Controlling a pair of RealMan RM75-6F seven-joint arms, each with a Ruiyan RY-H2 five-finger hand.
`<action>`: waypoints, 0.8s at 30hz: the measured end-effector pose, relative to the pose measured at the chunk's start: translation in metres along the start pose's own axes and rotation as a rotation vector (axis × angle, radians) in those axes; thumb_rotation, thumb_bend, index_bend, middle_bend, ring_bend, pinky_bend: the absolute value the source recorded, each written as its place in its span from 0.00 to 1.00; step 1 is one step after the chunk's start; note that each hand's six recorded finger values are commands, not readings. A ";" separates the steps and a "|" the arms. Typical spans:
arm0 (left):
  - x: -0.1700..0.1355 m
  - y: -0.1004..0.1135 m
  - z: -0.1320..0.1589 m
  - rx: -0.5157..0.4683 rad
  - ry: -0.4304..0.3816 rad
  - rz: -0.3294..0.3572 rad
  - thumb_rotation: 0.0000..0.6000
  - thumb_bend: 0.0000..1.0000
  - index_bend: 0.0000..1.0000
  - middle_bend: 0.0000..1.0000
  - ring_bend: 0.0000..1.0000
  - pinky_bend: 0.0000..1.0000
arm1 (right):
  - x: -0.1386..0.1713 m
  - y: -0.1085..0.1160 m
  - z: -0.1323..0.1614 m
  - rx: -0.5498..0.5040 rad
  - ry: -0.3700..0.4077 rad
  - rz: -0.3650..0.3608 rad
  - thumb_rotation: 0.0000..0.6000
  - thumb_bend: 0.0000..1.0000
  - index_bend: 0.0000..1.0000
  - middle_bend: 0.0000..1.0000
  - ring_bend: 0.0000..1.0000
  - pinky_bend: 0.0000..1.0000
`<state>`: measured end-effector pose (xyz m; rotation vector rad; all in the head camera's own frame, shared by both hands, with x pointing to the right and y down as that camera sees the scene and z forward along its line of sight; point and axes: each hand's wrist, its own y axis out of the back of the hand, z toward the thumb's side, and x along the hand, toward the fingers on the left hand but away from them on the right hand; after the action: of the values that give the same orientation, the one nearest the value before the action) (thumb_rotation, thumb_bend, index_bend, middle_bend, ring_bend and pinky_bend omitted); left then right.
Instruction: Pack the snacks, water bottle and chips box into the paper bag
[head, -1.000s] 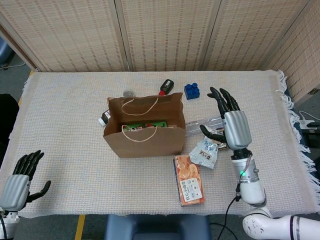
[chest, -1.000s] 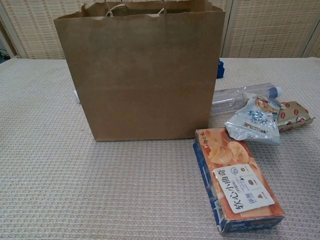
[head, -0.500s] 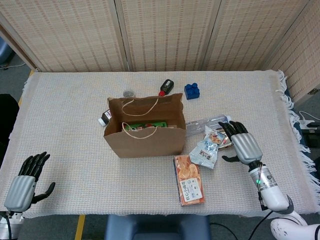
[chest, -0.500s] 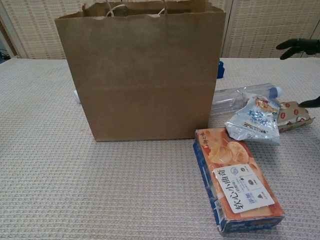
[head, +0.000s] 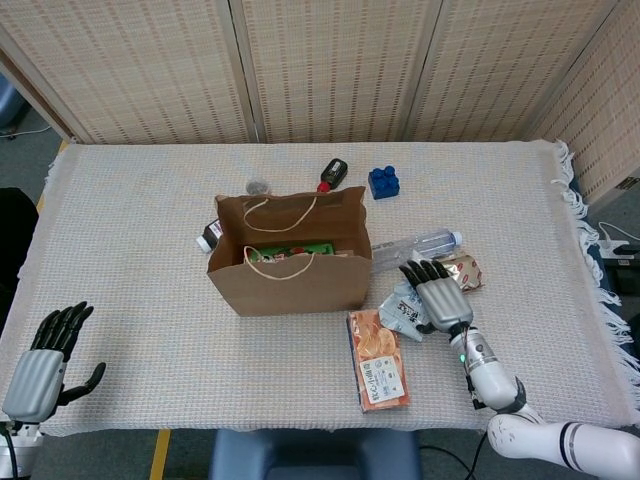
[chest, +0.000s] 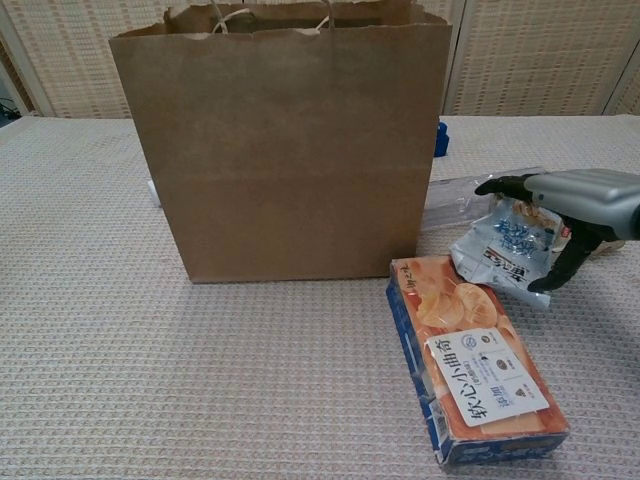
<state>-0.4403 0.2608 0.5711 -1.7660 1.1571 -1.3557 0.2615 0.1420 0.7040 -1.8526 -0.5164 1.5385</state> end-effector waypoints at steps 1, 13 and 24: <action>0.000 0.000 0.000 -0.001 0.001 0.000 1.00 0.35 0.00 0.00 0.00 0.02 | -0.002 0.000 0.001 0.007 -0.006 -0.006 1.00 0.00 0.00 0.01 0.00 0.00; 0.000 0.003 -0.001 -0.018 0.000 0.000 1.00 0.35 0.00 0.00 0.00 0.02 | -0.010 -0.001 -0.008 0.087 -0.077 -0.086 1.00 0.11 0.29 0.40 0.40 0.51; -0.001 0.000 0.001 -0.015 0.000 -0.008 1.00 0.35 0.00 0.00 0.00 0.02 | -0.010 -0.009 -0.024 0.079 -0.110 -0.025 1.00 0.11 0.12 0.40 0.24 0.39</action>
<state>-0.4395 0.2612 0.5703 -1.7832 1.1641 -1.3545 0.2836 0.1358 0.7197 -1.7030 -0.5194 1.6272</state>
